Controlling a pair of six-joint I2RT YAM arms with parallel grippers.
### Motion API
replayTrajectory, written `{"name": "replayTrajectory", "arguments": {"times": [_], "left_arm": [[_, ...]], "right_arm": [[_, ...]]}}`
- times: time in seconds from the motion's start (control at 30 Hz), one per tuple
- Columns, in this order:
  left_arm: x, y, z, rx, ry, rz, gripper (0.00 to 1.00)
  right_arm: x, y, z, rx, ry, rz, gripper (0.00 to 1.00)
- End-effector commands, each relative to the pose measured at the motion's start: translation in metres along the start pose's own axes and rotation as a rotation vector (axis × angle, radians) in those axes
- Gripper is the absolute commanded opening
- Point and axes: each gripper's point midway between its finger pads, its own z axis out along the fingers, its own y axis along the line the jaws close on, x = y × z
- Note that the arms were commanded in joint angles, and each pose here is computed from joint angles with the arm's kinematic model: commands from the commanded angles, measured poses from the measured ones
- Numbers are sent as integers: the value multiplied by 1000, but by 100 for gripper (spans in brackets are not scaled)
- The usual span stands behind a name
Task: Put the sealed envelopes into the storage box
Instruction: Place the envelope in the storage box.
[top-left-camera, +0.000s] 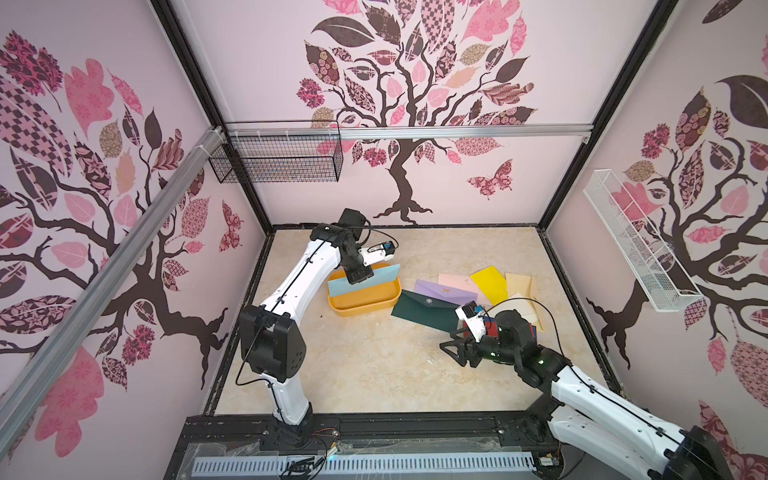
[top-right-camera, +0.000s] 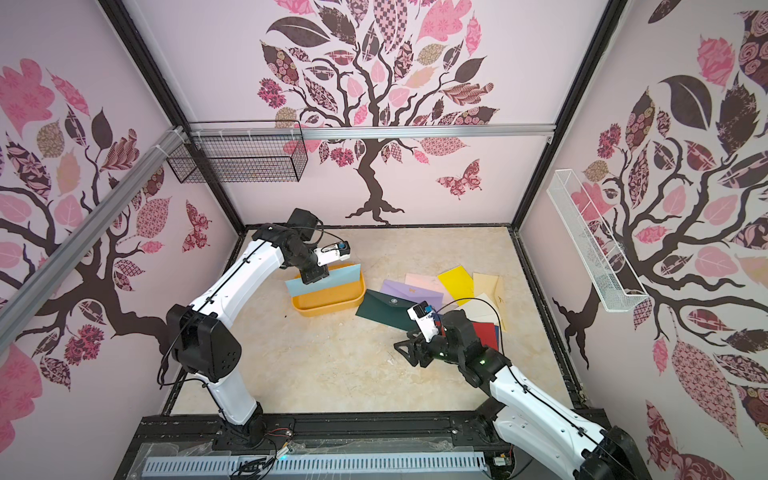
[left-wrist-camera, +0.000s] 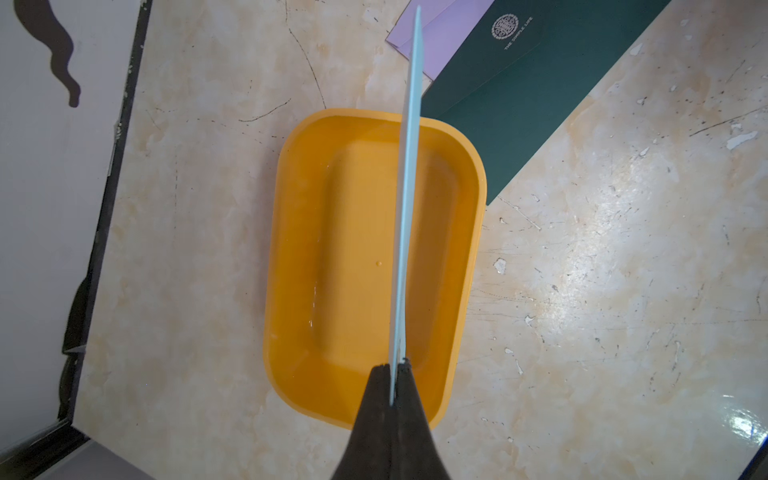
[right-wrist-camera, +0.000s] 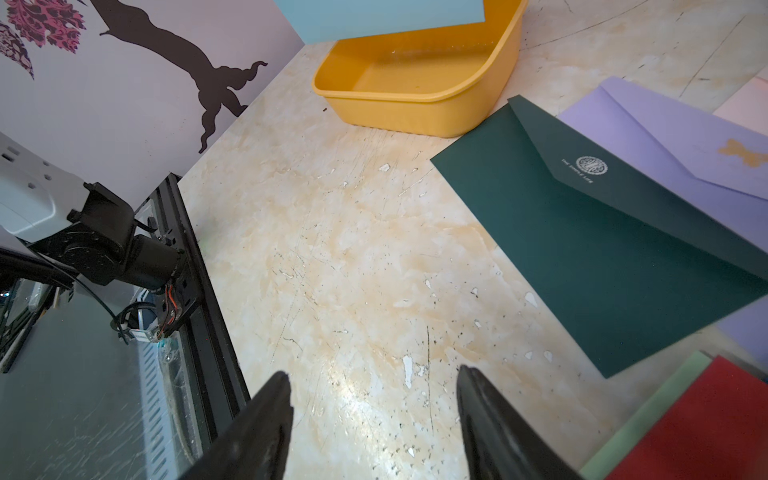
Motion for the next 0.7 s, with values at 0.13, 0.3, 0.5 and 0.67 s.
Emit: {"name": "replayTrajectory", "arguments": {"times": [0.13,0.3,0.5,0.67], "left_arm": [[-7,19,16,35,-123,11,0],[6,19,32,73,-87,-6,0],[18,14,46,105,-71,-22,0],[15,7,58,173,-96,-20,0]], "right_arm": [[-9,3,-8,9,-47,-6,66],[-9,2,-6,12,-44,-2,66],[-6,2,-5,8,-33,8,66],[-6,1,-4,10,-33,7,66]]}}
